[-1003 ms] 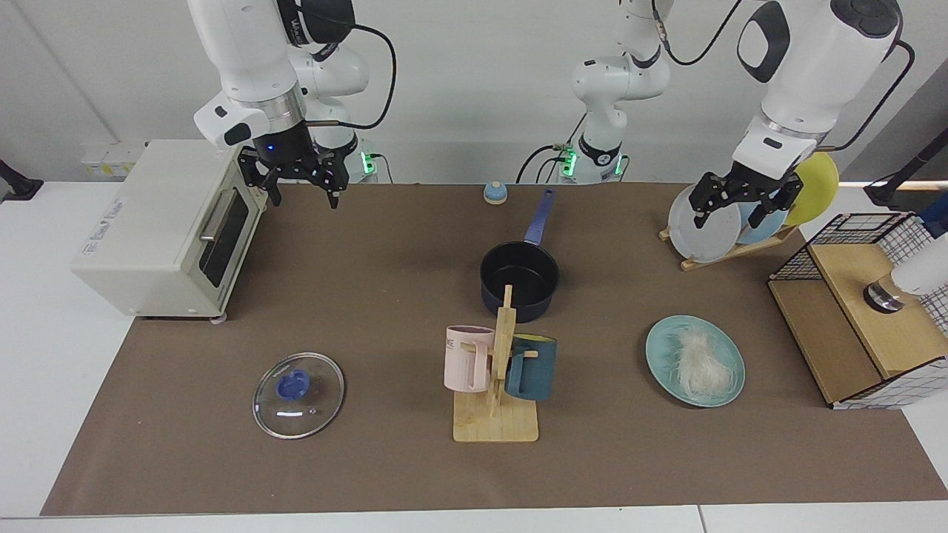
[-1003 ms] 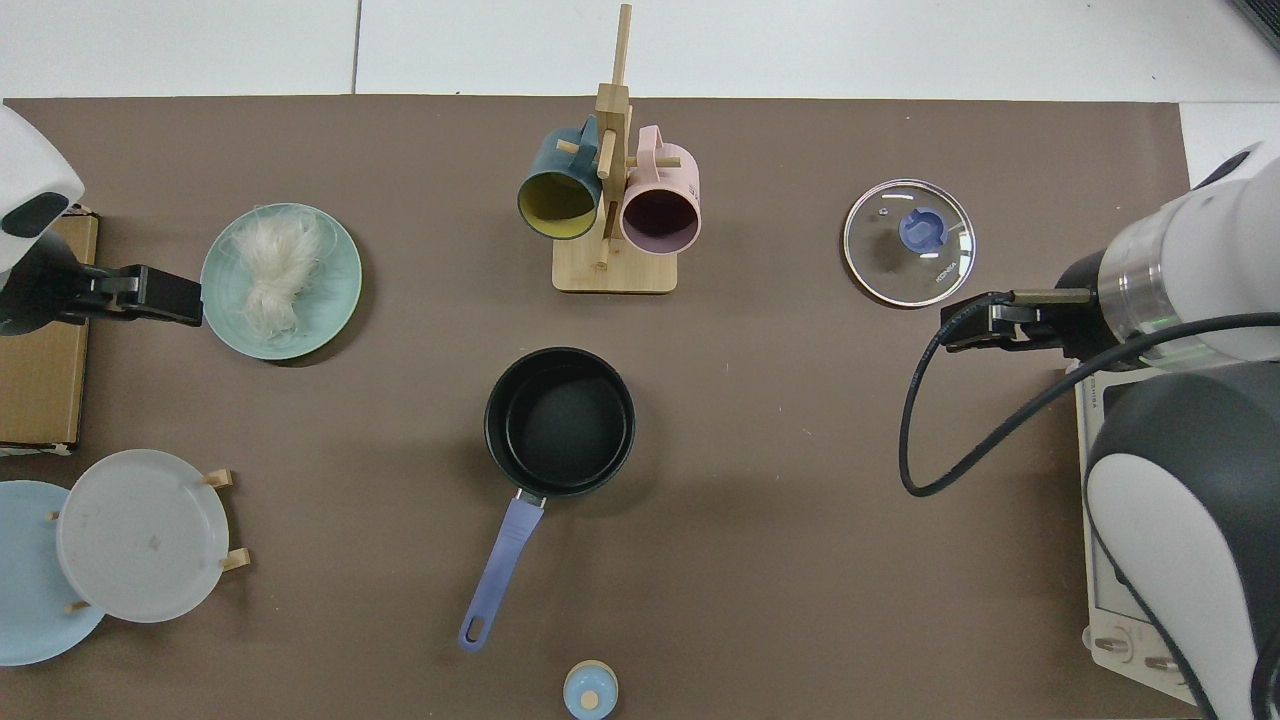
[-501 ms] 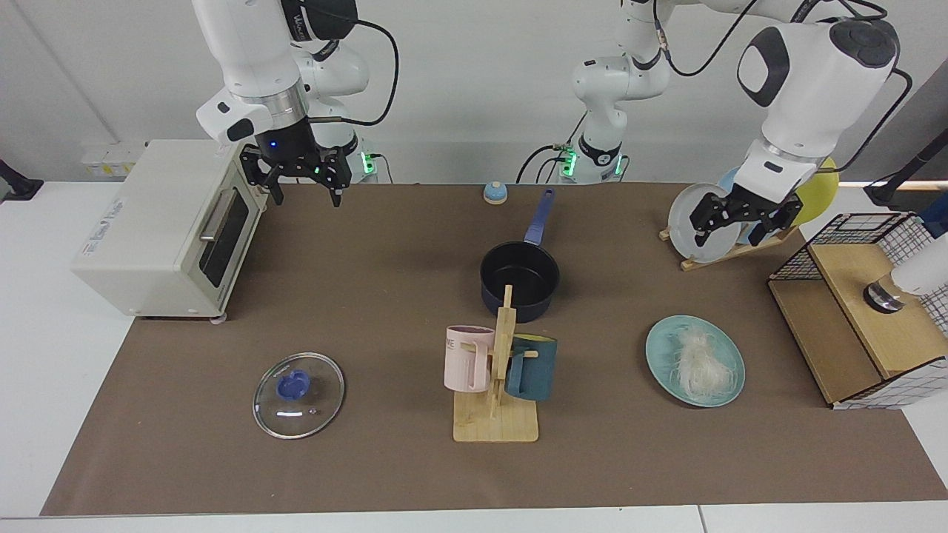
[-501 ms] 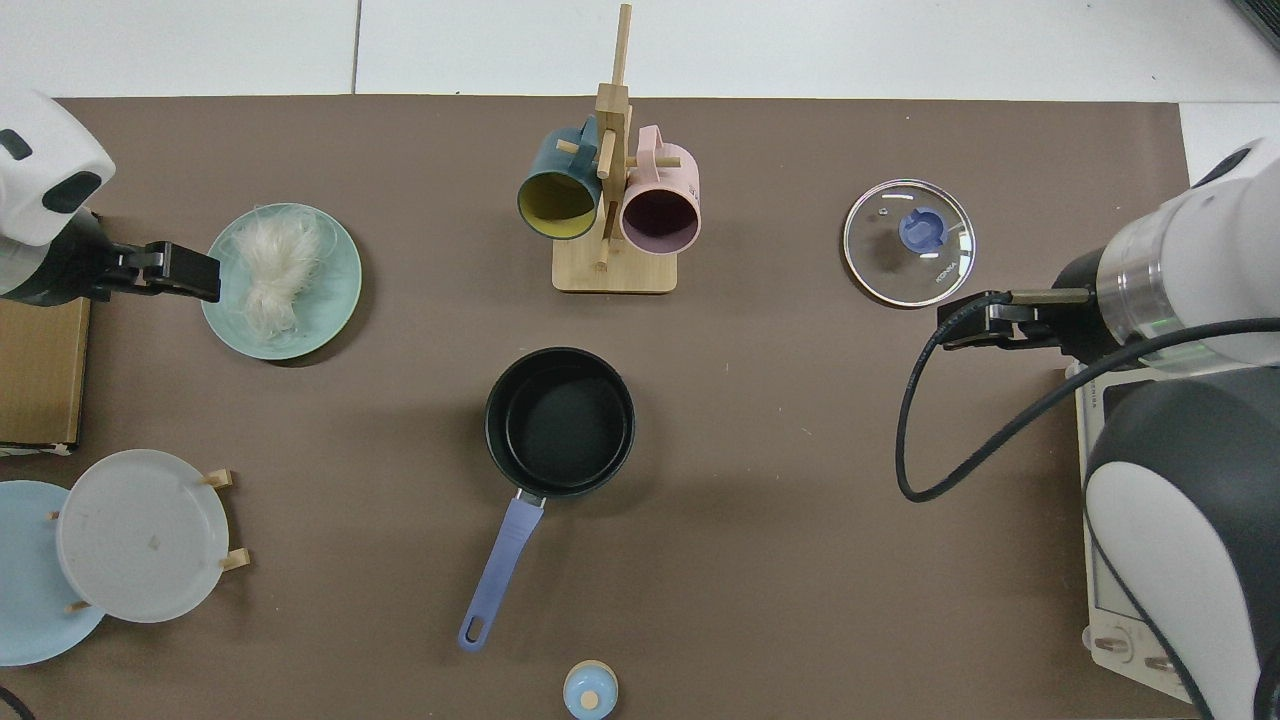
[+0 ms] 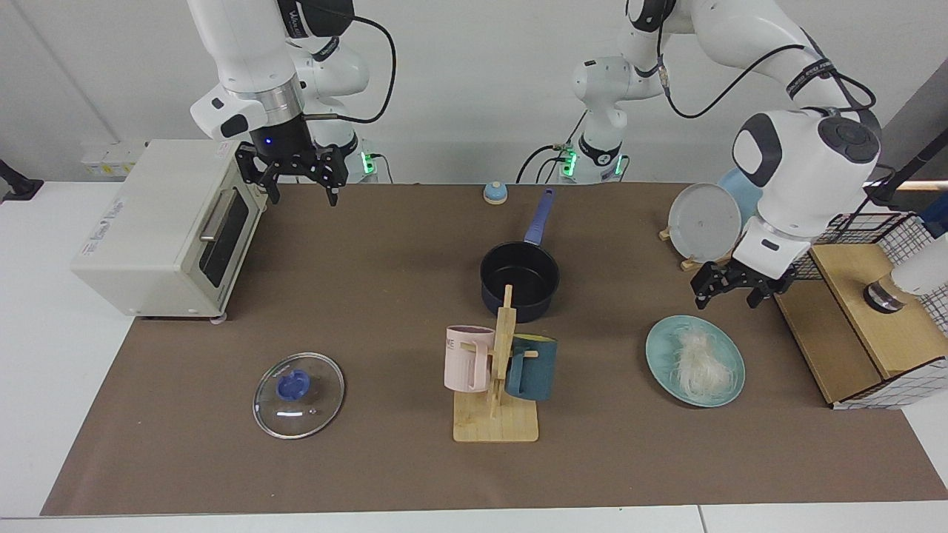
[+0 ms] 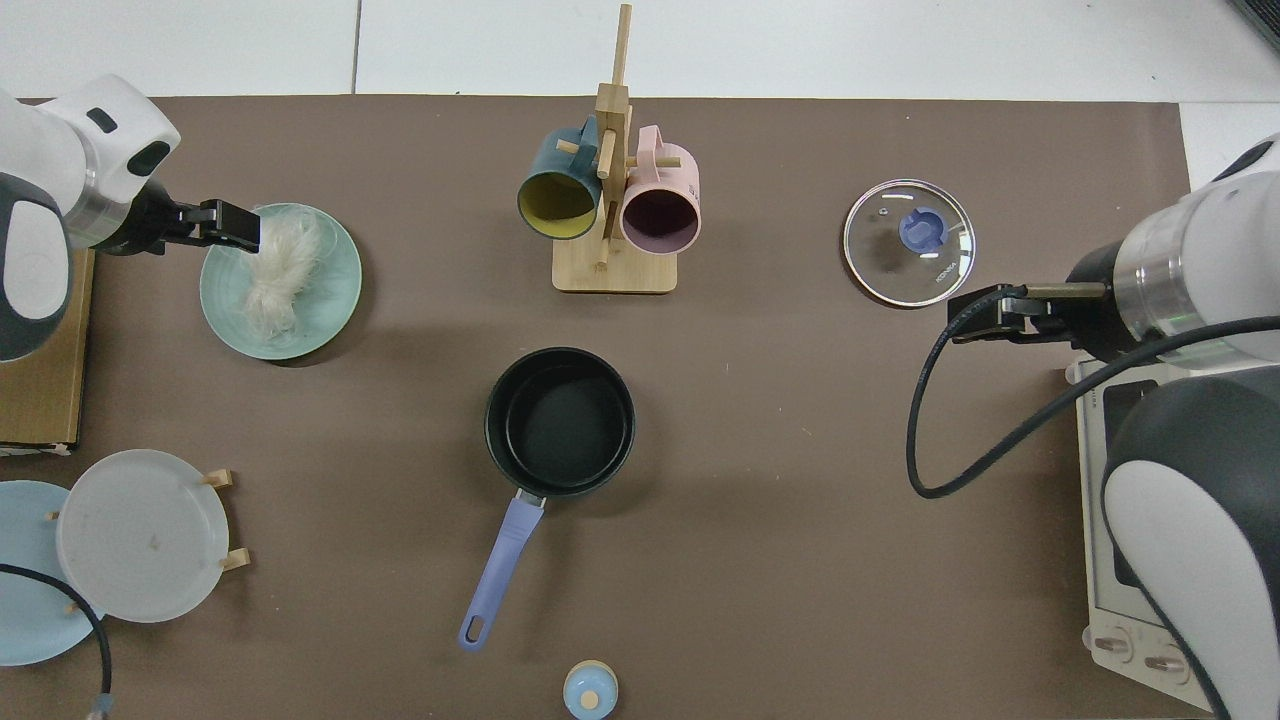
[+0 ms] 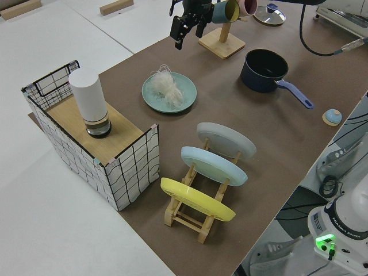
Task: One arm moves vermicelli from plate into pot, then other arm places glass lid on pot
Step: 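Grasp the vermicelli with the left gripper and lift it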
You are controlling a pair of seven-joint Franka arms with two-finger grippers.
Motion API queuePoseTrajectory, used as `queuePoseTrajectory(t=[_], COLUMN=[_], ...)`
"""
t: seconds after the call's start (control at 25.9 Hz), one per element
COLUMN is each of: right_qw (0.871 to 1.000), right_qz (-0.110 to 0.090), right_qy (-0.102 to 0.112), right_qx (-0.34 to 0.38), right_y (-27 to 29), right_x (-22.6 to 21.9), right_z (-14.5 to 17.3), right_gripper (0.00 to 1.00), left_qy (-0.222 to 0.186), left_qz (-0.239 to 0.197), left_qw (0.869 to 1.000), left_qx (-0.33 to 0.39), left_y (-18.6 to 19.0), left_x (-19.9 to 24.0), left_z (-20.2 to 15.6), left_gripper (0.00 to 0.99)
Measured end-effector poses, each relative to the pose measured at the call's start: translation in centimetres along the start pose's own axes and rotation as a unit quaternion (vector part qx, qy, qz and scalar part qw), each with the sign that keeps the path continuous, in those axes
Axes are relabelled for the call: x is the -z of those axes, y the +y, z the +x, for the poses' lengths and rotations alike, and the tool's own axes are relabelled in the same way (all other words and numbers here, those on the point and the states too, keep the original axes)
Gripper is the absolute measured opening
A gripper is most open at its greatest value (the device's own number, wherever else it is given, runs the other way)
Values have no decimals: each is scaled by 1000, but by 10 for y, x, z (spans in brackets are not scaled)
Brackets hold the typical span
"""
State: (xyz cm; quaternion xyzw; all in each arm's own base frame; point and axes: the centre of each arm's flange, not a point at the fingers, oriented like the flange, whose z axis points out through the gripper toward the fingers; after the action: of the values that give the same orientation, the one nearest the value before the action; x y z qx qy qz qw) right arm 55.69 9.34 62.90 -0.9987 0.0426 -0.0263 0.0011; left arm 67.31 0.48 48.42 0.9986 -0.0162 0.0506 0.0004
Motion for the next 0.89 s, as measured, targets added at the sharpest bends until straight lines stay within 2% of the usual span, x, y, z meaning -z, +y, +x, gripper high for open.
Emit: queuePoseTrajectory(t=[0.54, 0.89], right_qw=[1000, 1000], right_qz=[1, 1], right_qy=[5, 6], right_qx=[1, 0], right_y=[-1, 1], right_x=[7, 11], right_z=[-3, -6], right_gripper=[1000, 1000], left_qy=[29, 2], left_qz=[-3, -9], left_qw=[999, 999], left_qx=[16, 31], left_y=[-21, -14], left_x=[-121, -158], left_z=[30, 17], left_gripper=[991, 991])
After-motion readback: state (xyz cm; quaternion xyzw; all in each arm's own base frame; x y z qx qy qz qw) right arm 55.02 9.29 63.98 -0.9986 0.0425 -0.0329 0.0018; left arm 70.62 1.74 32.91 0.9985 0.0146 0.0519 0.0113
